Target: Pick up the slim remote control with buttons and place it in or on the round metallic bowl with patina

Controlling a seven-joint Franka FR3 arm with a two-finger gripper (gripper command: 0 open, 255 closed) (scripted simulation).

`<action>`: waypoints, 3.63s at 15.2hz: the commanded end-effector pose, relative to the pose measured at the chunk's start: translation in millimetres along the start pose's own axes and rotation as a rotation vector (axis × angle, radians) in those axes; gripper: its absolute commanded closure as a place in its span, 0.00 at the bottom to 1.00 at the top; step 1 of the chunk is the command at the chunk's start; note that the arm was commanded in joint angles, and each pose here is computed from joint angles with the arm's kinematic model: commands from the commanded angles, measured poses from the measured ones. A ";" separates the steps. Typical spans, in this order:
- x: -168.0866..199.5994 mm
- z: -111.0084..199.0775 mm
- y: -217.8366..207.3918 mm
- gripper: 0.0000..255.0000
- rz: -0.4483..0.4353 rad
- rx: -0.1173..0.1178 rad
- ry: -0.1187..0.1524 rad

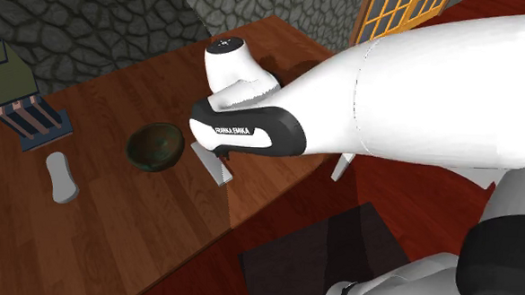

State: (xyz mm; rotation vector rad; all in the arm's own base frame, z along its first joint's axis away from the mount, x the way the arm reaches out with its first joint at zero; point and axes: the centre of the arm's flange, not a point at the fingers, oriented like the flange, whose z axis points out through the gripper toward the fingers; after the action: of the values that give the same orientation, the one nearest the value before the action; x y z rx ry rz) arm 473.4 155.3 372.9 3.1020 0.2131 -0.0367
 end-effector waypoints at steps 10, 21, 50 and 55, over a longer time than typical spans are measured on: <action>95.8 89.0 -69.6 0.00 0.002 0.010 0.016; 110.5 141.3 -79.9 0.00 0.002 0.011 0.018; 108.7 72.7 -77.8 1.00 0.002 0.011 0.019; 108.1 46.4 -77.0 1.00 0.002 0.011 0.019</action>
State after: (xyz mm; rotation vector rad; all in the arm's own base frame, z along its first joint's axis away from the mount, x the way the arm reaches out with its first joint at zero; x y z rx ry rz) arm 568.0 245.0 315.5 3.1142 0.2110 -0.0093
